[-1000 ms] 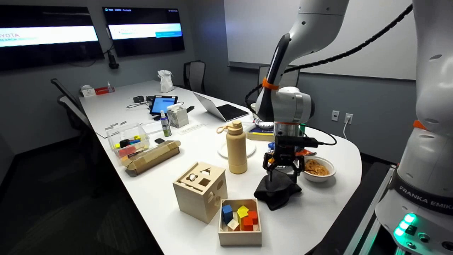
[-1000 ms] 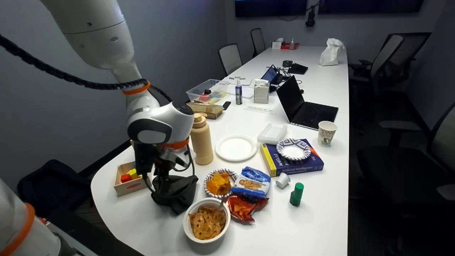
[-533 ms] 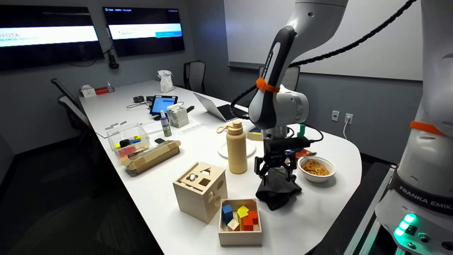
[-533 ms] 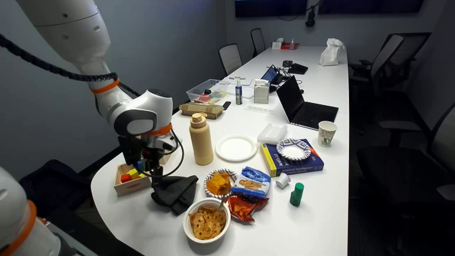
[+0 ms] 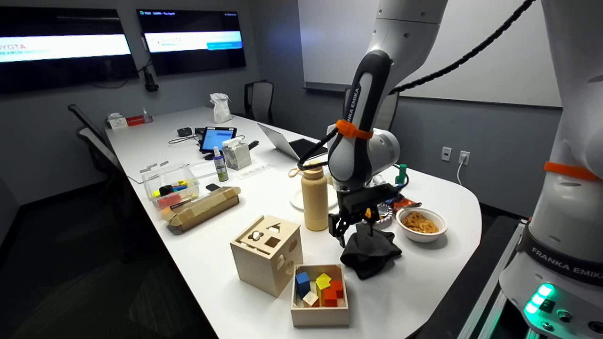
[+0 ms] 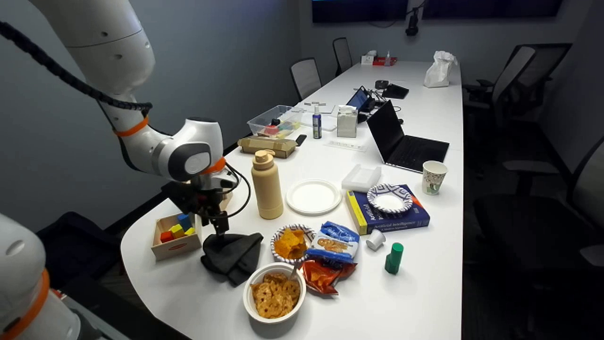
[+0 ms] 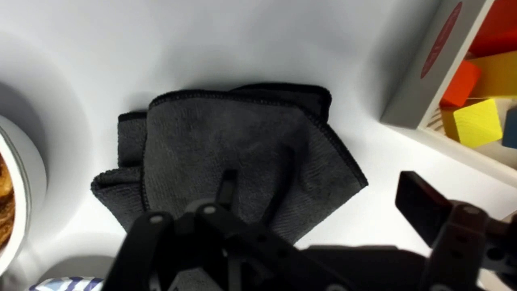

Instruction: Fold the towel on the table

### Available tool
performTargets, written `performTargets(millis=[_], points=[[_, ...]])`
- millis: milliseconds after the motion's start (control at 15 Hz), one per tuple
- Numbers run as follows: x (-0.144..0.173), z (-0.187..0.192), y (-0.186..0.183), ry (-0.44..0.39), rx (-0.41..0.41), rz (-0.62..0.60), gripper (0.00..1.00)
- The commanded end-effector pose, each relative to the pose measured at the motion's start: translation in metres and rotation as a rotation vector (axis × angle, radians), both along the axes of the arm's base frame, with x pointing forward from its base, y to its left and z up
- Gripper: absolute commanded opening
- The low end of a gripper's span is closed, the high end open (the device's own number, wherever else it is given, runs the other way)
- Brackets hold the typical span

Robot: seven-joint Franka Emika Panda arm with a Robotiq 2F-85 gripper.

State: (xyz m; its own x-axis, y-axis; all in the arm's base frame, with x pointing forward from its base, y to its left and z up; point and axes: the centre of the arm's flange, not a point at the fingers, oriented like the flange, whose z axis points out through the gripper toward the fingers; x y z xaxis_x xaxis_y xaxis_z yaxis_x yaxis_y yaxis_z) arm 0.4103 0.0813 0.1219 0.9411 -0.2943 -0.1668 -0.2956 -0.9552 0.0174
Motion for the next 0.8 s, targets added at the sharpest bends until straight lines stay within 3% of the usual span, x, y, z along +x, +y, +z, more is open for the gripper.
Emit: performTargets(millis=[0,267,333,400,733], points=[[0.022,-0.024,0.010,0.015,-0.027,0.048,1.00],[0.034,-0.041,0.017,0.040,-0.029,0.074,1.00],[0.036,-0.045,0.018,0.048,-0.029,0.079,0.75],[0.037,-0.048,0.020,0.053,-0.029,0.084,0.75],[0.036,-0.051,0.023,0.081,-0.018,0.091,0.35]])
